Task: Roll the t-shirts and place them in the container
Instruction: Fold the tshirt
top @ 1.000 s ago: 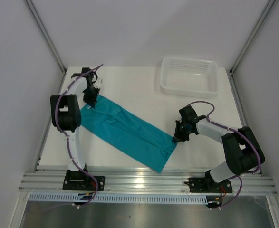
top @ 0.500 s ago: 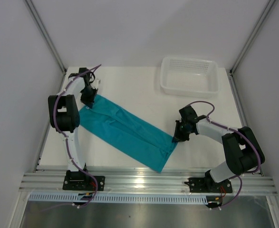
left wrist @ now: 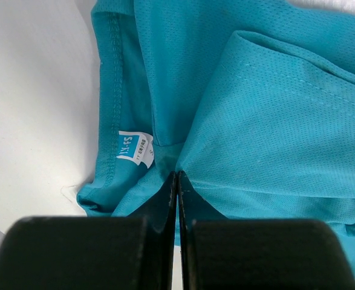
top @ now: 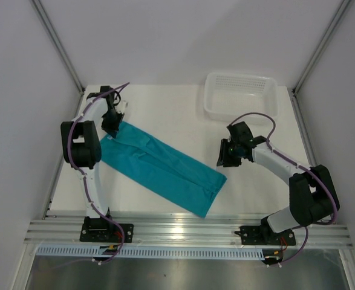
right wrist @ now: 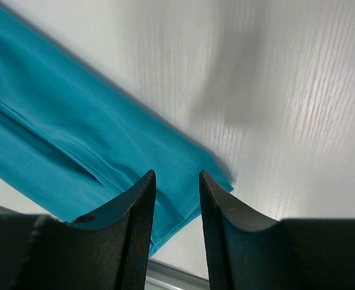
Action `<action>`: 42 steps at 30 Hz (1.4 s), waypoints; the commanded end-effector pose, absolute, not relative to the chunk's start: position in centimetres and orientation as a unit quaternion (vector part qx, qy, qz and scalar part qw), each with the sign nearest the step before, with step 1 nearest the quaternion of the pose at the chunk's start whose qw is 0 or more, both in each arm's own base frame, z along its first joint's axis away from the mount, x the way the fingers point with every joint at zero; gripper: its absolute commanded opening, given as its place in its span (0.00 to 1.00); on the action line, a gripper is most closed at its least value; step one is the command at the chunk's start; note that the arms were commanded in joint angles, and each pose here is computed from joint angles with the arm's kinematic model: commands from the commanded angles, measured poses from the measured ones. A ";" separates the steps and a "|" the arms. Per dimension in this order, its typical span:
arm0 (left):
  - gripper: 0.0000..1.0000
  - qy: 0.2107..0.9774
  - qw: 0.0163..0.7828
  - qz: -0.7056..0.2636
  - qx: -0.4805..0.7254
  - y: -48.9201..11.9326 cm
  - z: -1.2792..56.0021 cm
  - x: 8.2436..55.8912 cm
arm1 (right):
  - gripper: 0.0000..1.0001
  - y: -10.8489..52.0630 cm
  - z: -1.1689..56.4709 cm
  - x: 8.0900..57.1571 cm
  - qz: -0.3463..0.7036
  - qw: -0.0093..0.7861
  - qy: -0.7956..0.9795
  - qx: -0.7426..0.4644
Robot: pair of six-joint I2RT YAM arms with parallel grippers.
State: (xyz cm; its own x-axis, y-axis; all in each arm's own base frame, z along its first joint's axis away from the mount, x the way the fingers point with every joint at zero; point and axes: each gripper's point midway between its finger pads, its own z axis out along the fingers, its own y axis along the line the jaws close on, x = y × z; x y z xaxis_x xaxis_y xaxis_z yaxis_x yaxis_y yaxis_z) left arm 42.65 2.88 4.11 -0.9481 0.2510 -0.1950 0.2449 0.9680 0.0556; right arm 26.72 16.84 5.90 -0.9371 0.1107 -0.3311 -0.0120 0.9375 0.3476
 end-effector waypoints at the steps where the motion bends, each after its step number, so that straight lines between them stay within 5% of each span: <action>1: 0.01 0.980 0.141 0.009 0.139 2.7 7.5 42.9 | 0.39 17.2 7.7 29.1 0.155 0.216 0.964 -0.013; 7: 0.01 0.977 0.152 0.002 0.147 2.4 8.5 42.7 | 0.39 22.5 8.1 31.9 0.189 0.231 0.950 -0.085; 11: 0.01 0.977 0.145 0.002 0.154 2.3 8.5 41.7 | 0.49 25.4 6.7 33.1 0.209 0.223 0.946 -0.110; 24: 0.01 0.976 0.134 0.017 0.169 3.0 6.9 41.5 | 0.46 29.3 3.1 33.9 0.280 0.174 0.930 -0.161; 27: 0.01 0.976 0.133 0.018 0.174 3.1 6.8 41.5 | 0.34 29.6 2.7 34.3 0.278 0.172 0.932 -0.159; 31: 0.01 0.973 0.133 0.019 0.188 3.4 7.2 41.4 | 0.02 29.3 1.7 33.9 0.280 0.158 0.935 -0.148; 42: 0.01 0.965 0.087 0.048 0.241 5.6 5.4 39.8 | 0.00 27.4 2.1 35.4 0.260 0.175 0.943 -0.111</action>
State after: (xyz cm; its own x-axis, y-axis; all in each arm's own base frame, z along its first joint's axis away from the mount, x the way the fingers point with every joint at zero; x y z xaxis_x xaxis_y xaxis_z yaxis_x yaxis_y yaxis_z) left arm 40.54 4.09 5.27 -0.8830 0.4300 -0.1881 0.4210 0.9028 0.0879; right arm 34.53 27.89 1.89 -0.9206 -0.1379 -0.3653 -0.3116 0.8233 0.4744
